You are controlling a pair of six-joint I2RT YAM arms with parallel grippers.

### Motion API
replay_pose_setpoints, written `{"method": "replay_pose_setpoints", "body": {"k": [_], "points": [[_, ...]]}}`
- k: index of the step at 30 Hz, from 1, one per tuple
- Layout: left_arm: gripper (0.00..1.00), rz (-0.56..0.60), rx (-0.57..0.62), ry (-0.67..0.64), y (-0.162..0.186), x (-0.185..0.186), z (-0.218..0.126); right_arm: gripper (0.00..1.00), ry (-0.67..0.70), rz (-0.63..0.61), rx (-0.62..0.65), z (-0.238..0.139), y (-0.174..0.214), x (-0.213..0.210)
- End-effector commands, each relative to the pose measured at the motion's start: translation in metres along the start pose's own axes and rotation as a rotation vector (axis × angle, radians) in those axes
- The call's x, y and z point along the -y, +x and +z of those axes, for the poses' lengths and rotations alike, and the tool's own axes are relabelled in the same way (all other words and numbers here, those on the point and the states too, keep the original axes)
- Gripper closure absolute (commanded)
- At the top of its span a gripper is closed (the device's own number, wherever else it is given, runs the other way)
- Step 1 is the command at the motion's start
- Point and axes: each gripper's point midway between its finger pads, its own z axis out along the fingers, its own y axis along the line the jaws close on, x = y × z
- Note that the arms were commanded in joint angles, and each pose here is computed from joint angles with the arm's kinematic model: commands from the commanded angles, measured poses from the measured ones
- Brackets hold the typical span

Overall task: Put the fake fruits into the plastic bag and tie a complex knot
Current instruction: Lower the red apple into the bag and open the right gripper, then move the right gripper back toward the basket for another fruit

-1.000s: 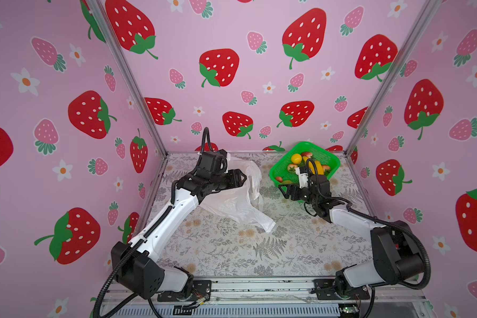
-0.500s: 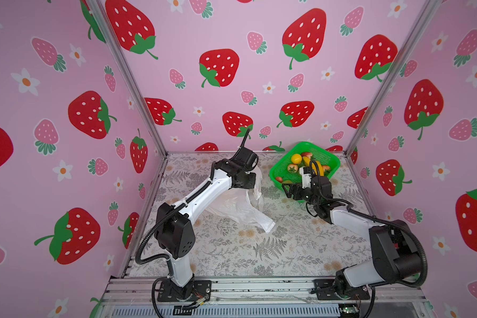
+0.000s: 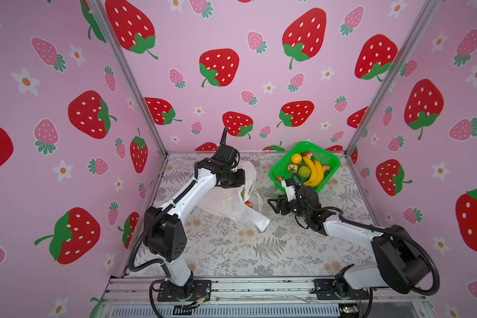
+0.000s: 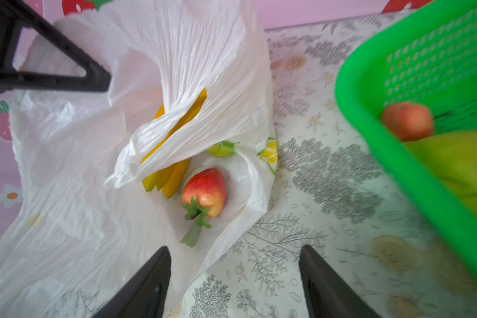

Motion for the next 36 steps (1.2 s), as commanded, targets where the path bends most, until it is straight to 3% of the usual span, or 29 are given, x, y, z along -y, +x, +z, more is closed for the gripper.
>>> {"method": "replay_pose_setpoints", "body": {"k": [1, 12, 15, 17, 20, 23, 31, 36], "points": [[1.00, -0.024, 0.008, 0.087, -0.003, 0.013, -0.005, 0.28, -0.023, 0.083, -0.009, 0.020, 0.008, 0.000], [1.00, -0.028, 0.015, 0.112, -0.001, 0.012, -0.006, 0.37, -0.020, 0.172, -0.078, 0.102, 0.030, 0.012], [1.00, -0.020, 0.020, 0.113, 0.000, 0.012, -0.007, 0.48, -0.014, 0.183, -0.100, 0.116, 0.039, 0.017], [1.00, -0.020, 0.020, 0.118, 0.001, 0.012, -0.008, 0.62, -0.026, 0.189, -0.097, 0.118, 0.038, 0.017], [1.00, -0.023, 0.024, 0.130, -0.001, 0.011, -0.012, 0.80, -0.033, 0.173, -0.069, 0.109, 0.024, 0.010], [1.00, -0.039, 0.041, 0.157, -0.006, 0.010, -0.023, 0.90, -0.038, 0.139, -0.012, 0.086, -0.004, -0.001], [1.00, -0.076, 0.103, 0.190, -0.019, 0.004, -0.068, 0.98, -0.210, 0.051, 0.140, 0.009, -0.086, -0.068], [1.00, -0.087, 0.108, 0.217, -0.023, 0.009, -0.087, 0.97, -0.271, 0.033, 0.139, 0.001, -0.105, -0.081]]}}
